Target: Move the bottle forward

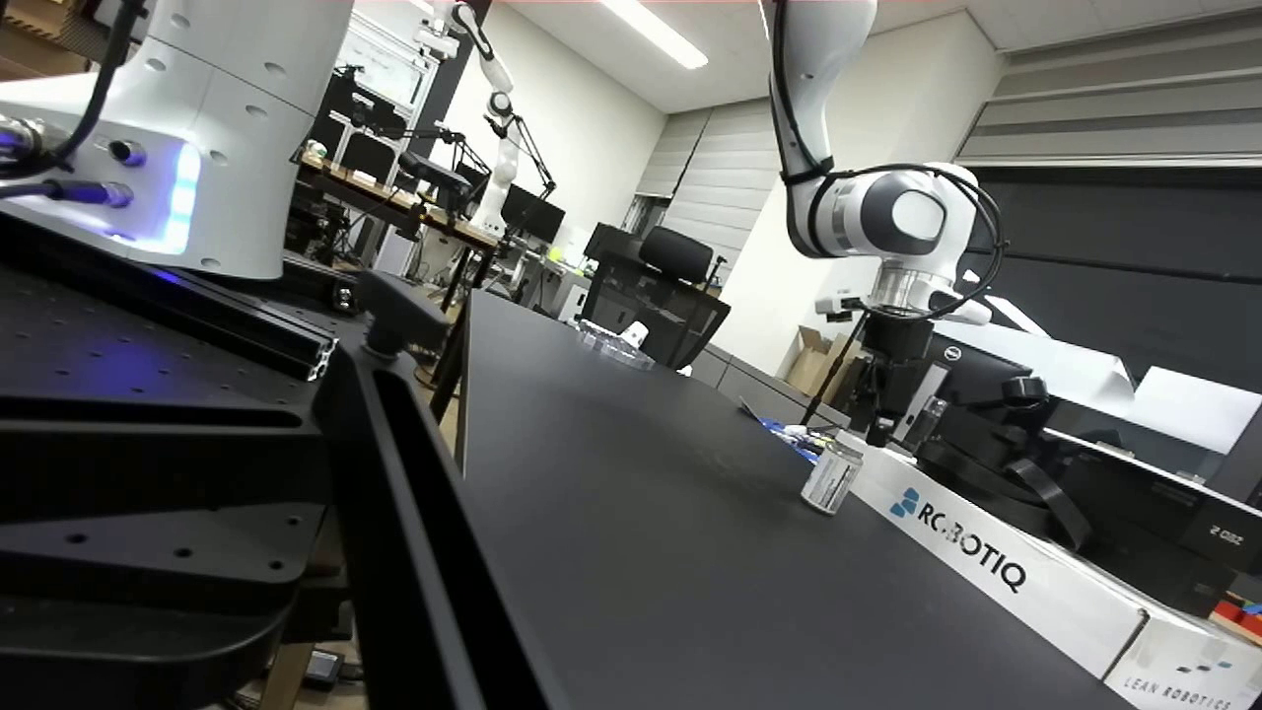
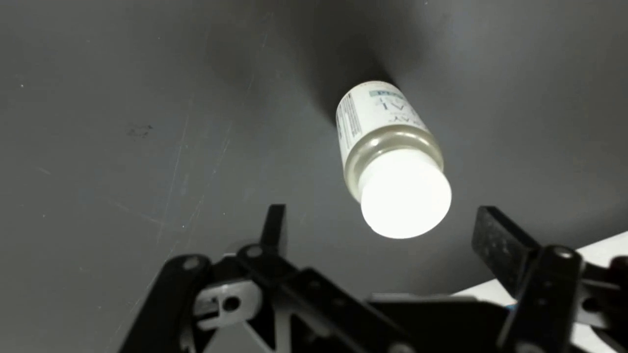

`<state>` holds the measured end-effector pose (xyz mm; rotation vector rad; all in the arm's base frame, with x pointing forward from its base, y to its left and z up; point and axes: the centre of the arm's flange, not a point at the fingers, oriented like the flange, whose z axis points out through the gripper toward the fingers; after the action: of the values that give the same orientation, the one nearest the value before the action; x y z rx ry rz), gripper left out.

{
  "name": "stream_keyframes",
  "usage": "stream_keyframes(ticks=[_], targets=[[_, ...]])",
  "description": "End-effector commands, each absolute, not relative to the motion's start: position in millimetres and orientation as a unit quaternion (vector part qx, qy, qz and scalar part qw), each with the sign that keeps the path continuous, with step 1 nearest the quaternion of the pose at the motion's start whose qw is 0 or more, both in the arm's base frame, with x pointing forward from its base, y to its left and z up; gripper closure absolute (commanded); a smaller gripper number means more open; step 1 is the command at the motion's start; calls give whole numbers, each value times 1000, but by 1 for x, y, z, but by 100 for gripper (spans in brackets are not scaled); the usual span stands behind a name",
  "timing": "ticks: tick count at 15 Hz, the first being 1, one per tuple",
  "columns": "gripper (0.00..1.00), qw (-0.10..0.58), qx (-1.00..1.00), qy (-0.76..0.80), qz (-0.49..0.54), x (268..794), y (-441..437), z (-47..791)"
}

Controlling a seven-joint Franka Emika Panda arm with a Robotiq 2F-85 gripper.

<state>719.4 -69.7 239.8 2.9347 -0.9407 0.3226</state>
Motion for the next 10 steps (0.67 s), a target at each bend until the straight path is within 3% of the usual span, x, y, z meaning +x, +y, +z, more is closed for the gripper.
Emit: stream_keyframes(ticks=[1,7,10], targets=[[33,27,944,-314,95,728,-71,232],[75,23,945,-317,76,724,-66,229],[80,18,949,-307,70,715,-65,258]])
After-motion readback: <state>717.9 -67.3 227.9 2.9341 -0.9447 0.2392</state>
